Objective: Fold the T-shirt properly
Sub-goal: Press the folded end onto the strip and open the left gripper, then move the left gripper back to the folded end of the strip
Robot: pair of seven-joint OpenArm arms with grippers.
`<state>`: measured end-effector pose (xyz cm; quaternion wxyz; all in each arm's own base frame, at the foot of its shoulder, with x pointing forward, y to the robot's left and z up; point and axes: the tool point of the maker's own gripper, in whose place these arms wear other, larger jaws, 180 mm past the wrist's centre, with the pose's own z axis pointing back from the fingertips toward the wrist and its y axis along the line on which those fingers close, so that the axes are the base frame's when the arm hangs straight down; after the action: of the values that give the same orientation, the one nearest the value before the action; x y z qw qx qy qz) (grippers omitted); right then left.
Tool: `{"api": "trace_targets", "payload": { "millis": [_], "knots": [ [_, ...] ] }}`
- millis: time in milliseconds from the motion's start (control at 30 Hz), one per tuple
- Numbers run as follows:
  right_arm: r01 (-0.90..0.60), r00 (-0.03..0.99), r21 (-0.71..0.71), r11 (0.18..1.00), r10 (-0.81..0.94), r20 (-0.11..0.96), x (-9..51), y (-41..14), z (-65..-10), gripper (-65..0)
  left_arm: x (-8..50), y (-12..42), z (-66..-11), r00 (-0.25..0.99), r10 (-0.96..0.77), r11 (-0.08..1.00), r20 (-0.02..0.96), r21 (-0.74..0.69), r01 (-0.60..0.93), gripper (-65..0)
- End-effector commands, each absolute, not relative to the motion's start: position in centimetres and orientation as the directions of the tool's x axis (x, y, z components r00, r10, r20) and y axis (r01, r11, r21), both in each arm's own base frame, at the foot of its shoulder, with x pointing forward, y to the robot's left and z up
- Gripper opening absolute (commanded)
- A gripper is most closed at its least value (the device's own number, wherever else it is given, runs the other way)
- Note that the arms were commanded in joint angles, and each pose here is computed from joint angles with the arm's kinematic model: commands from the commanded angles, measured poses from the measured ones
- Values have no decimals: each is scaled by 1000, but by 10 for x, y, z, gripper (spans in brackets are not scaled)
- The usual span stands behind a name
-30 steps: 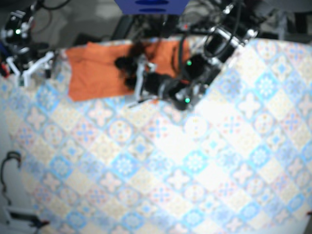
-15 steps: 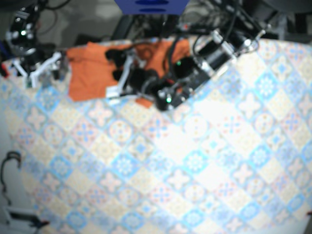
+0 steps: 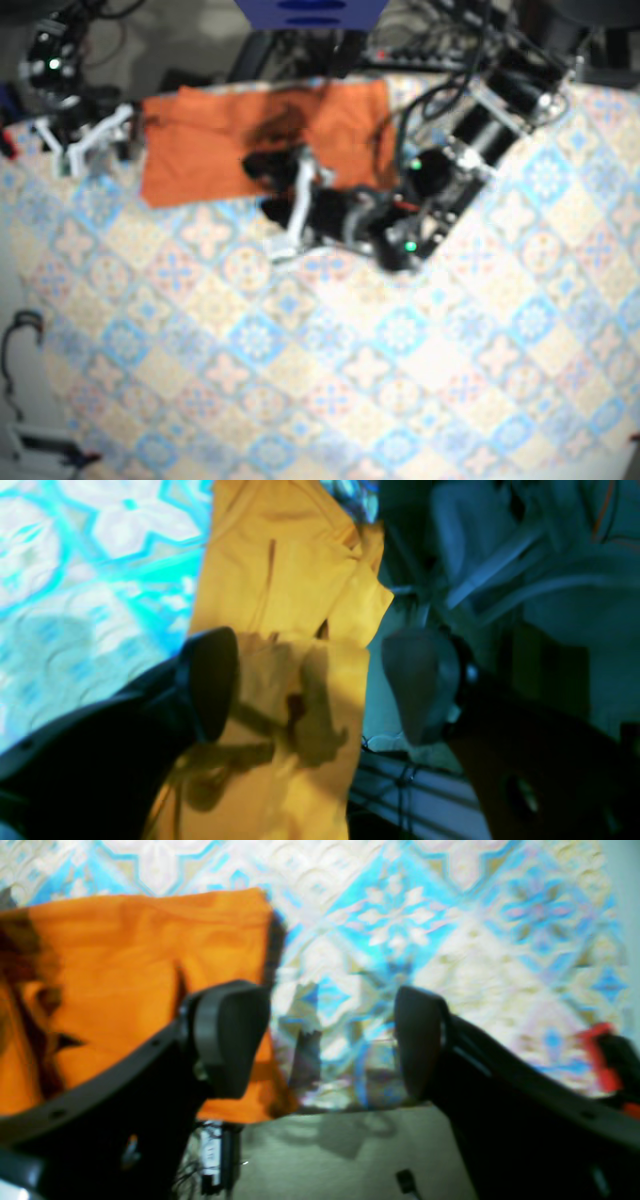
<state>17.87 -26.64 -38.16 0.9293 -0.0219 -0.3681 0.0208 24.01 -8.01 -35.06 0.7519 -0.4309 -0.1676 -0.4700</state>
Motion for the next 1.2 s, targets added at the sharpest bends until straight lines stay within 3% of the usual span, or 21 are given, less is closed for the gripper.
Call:
{"api": "trace_targets", "payload": {
  "millis": [0,100,400,867,1167],
  "knots": [
    [-25,701,-73,997,70,710,185,-271,-371,-229,247,-71,-341,492,-542,189,682,-472,861,-183],
    [-25,701,-73,997,70,710,185,-271,-371,-229,241,-49,-352,504,-568,219,651,-470,855,-259],
    [-26,701,-73,997,70,710,185,-270,-371,-229,221,-18,-396,499,-668,294,551,-421,858,-639],
    [-26,701,-73,997,70,710,185,-270,-371,-229,230,-50,-441,437,-775,324,457,-307,895,-650],
    [-28,701,-72,997,71,710,185,-270,-372,-229,238,-69,-442,358,-819,296,448,-204,933,-650]
  ]
}}
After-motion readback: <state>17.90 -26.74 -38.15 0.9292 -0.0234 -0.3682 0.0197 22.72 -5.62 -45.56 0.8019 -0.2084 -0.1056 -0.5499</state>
